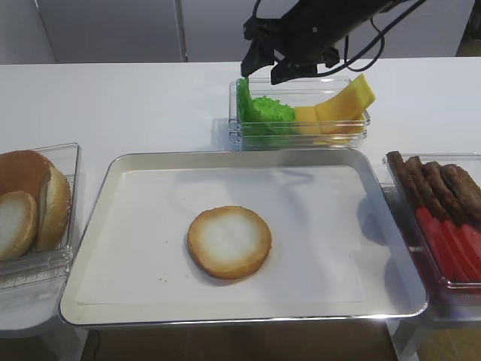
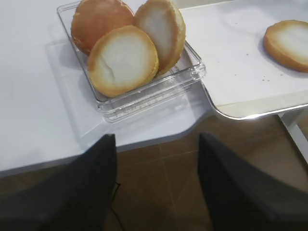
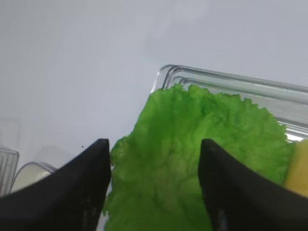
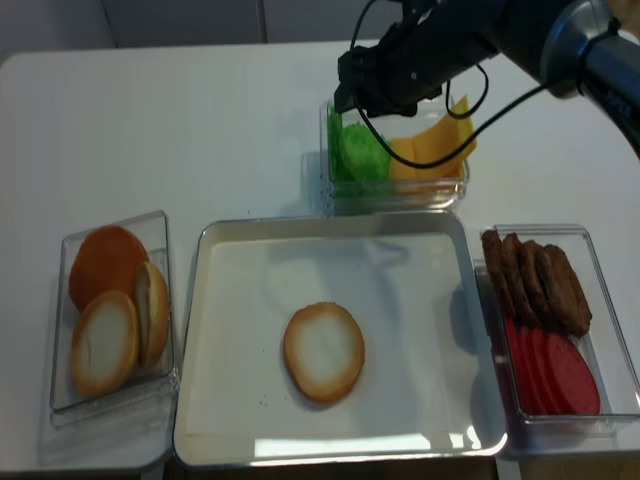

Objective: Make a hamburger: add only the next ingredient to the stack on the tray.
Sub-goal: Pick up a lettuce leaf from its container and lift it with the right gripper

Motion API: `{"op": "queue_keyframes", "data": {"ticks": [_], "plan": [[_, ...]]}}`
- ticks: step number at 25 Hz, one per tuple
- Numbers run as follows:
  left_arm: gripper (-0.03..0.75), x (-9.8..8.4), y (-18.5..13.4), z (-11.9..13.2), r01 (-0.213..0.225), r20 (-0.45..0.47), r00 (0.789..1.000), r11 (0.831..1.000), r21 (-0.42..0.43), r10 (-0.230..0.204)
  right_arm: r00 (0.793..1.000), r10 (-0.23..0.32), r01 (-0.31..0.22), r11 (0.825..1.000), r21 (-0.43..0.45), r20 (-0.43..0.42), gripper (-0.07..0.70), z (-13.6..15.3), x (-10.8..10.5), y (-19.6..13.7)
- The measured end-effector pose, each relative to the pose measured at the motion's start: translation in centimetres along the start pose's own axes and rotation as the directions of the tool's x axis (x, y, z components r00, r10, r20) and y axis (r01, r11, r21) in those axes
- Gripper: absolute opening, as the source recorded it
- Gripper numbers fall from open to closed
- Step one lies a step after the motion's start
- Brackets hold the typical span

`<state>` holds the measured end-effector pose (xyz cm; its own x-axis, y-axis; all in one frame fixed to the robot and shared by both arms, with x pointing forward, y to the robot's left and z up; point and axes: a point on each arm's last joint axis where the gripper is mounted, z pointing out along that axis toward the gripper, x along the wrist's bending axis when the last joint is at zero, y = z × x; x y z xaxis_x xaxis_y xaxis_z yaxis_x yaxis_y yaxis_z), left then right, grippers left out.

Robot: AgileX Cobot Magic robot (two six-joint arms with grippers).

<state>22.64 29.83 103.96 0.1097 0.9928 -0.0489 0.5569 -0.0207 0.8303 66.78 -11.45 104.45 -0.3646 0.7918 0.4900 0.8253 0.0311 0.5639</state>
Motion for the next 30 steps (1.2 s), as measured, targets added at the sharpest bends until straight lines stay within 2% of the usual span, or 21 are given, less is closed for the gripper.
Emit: {"op": "queue_keyframes", "data": {"ticks": [5, 9, 13, 20, 23, 30], "plan": [[0.402, 0.0, 0.0, 0.0, 0.0, 0.0, 1.0, 1.0, 0.0, 0.0, 0.999, 0.021, -0.02, 1.0, 0.015, -0.035, 0.445, 1.4, -0.4, -0.4], [0.402, 0.0, 0.0, 0.0, 0.0, 0.0, 1.0, 1.0, 0.0, 0.0, 0.998, 0.003, -0.002, 1.0, 0.01, -0.066, 0.379, 1.4, -0.2, -0.3], [0.402, 0.0, 0.0, 0.0, 0.0, 0.0, 1.0, 1.0, 0.0, 0.0, 0.994, -0.023, 0.023, 1.0, 0.002, -0.108, 0.357, 1.4, 0.2, -0.3], [0.402, 0.0, 0.0, 0.0, 0.0, 0.0, 1.0, 1.0, 0.0, 0.0, 0.995, -0.038, 0.036, 0.999, -0.024, -0.092, 0.351, 1.4, 0.0, -0.1], [0.402, 0.0, 0.0, 0.0, 0.0, 0.0, 1.0, 1.0, 0.0, 0.0, 0.996, -0.043, 0.041, 0.999, -0.025, -0.084, 0.326, 1.4, -0.1, 0.0], [0.402, 0.0, 0.0, 0.0, 0.0, 0.0, 1.0, 1.0, 0.0, 0.0, 0.997, -0.011, 0.011, 1.0, 0.002, -0.075, 0.26, 2.5, -0.7, -0.5]]}}
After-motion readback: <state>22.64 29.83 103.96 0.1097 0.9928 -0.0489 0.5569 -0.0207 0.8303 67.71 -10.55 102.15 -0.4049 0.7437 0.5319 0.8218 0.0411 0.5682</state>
